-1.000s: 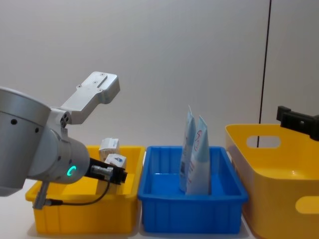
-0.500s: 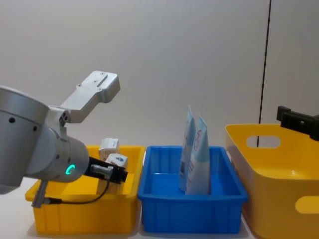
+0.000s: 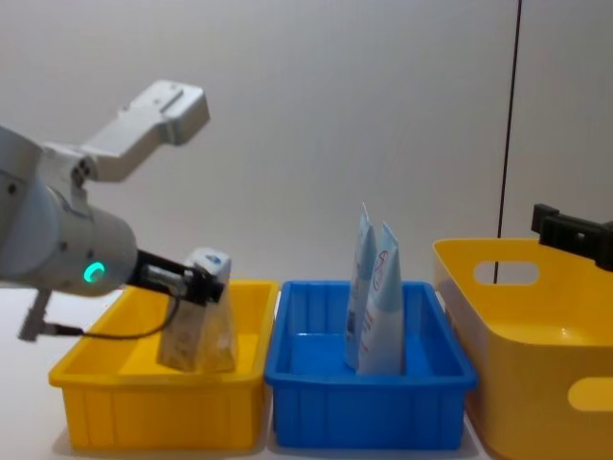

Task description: Bimanual collaborative sorting of washing and personal care products

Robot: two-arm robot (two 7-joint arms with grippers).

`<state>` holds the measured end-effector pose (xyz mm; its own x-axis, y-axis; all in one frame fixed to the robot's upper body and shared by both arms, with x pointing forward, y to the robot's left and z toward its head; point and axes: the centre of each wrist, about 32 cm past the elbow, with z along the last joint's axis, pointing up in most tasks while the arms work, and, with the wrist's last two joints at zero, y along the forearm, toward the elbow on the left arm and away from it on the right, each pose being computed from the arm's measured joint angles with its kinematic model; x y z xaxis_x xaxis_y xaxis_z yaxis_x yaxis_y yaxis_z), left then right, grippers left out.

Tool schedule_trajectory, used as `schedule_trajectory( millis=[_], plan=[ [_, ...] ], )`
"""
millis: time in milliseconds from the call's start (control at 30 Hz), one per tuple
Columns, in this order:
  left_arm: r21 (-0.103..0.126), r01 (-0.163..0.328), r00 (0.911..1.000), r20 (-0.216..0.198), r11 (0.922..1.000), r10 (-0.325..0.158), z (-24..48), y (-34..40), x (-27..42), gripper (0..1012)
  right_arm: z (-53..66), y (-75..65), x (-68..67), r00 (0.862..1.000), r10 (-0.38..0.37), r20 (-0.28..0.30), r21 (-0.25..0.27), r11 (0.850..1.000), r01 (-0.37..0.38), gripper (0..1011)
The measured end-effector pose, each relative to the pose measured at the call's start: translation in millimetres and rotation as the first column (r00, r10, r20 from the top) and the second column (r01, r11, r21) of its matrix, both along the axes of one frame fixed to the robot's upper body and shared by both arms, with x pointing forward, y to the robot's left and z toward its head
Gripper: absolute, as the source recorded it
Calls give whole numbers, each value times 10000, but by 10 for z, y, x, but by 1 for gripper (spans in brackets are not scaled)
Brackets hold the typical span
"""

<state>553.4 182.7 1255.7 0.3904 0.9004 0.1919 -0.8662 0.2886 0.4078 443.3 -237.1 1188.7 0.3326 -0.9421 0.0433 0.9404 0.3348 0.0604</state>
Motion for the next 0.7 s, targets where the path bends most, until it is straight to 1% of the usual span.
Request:
schedule_trajectory(
  millis=[67, 100, 167, 233, 367, 400, 433, 467, 567, 600, 633, 700],
  plan=[
    [98, 34, 10000, 92, 9999, -35, 41, 34, -9, 382, 0, 0, 0, 10000, 0, 0, 0, 10000, 0, 1002],
    [178, 73, 9998, 168, 9998, -76, 75, 59, -18, 383, 0, 0, 0, 10000, 0, 0, 1, 10000, 0, 1002],
    [251, 127, 9996, 245, 9996, -134, 110, 85, -28, 383, 0, 0, 0, 10000, 0, 0, 0, 10000, 0, 1002],
    [362, 247, 9990, 351, 9990, -260, 163, 129, -45, 383, 0, 0, 0, 10000, 0, -1, 1, 10000, 0, 1002],
    [489, 523, 9973, 490, 9974, -547, 242, 201, -76, 383, 0, 0, 0, 10000, 0, 0, 0, 10000, 0, 1002],
    [519, 652, 9963, 522, 9965, -679, 269, 229, -87, 383, 0, 0, 0, 10000, 0, 0, 0, 10000, 0, 1002],
    [529, 719, 9957, 543, 9960, -747, 282, 244, -93, 383, 0, 0, 0, 10000, 0, -1, 0, 10000, 0, 1002],
    [548, 880, 9941, 581, 9946, -912, 310, 279, -108, 383, 0, 0, 0, 10000, 0, 0, 0, 10000, 0, 1002],
    [509, 1159, 9909, 629, 9919, -1190, 344, 319, -128, 382, 0, 0, 0, 10000, 0, 0, 0, 10000, 0, 1002],
    [499, 1333, 9884, 667, 9898, -1364, 366, 352, -143, 383, 0, 0, 0, 10000, 0, -1, 0, 10000, 0, 1002],
    [499, 1333, 9884, 667, 9898, -1364, 366, 352, -143, 383, 0, 0, 0, 10000, 0, -1, 1, 10000, 0, 1002],
    [439, 1696, 9823, 732, 9845, -1724, 404, 403, -172, 383, 0, 0, 0, 10000, 0, -1, 1, 10000, 0, 1002]
  ],
)
